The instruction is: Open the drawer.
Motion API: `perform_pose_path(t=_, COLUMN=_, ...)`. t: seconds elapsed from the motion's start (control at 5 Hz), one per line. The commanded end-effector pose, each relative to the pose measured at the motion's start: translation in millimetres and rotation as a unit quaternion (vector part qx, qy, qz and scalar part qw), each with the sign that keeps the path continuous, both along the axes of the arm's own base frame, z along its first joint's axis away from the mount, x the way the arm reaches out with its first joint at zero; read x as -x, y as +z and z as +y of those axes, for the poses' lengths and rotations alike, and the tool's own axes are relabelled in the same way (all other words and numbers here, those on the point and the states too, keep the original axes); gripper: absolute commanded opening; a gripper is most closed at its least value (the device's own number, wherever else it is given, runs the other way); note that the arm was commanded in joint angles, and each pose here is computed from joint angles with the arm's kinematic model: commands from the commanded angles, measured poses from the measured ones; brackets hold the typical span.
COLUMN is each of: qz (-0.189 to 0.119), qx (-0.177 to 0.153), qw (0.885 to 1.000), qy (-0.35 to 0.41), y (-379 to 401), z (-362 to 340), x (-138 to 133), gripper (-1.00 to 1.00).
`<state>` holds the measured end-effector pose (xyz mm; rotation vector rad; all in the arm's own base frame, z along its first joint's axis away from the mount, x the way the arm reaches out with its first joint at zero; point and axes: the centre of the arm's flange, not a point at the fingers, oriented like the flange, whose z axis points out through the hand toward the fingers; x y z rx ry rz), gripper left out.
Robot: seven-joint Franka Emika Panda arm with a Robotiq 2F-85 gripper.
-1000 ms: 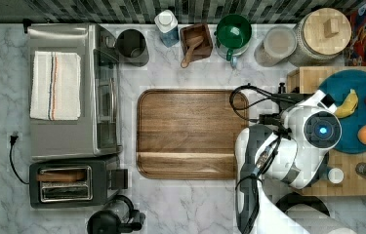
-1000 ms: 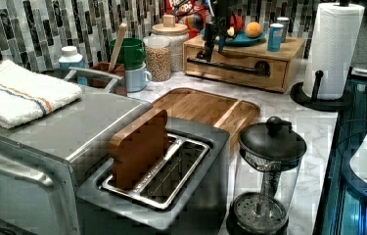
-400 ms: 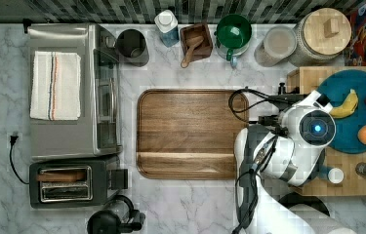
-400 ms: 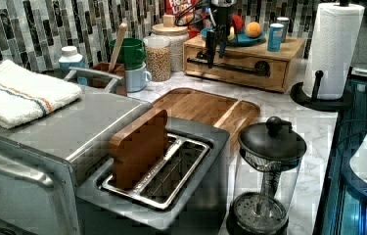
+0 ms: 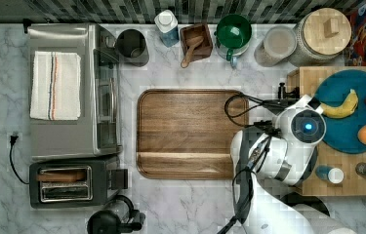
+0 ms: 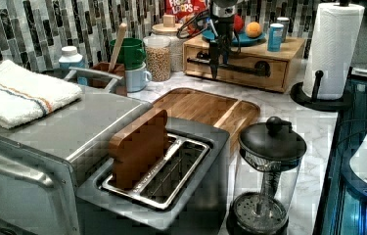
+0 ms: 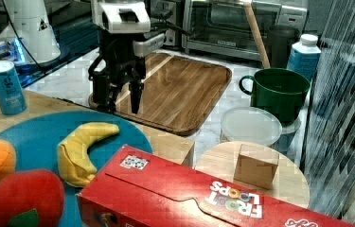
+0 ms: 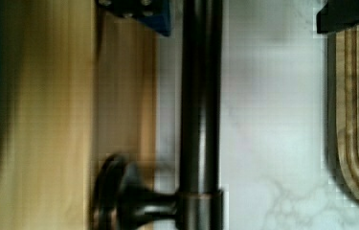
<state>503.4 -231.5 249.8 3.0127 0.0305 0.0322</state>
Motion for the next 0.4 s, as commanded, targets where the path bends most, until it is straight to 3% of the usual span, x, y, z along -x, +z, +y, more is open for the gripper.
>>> perform_pose_path(t=0.2, qz=-0.006, qx=-0.006, qw=1.000, qy=-0.001, y=10, z=59, x=-7, gripper=1.00)
perform_pose_path(t=0.4, qz=-0.005, qx=-0.022, qw=1.000, qy=0.010, y=4, z=86, x=-18, gripper=1.00)
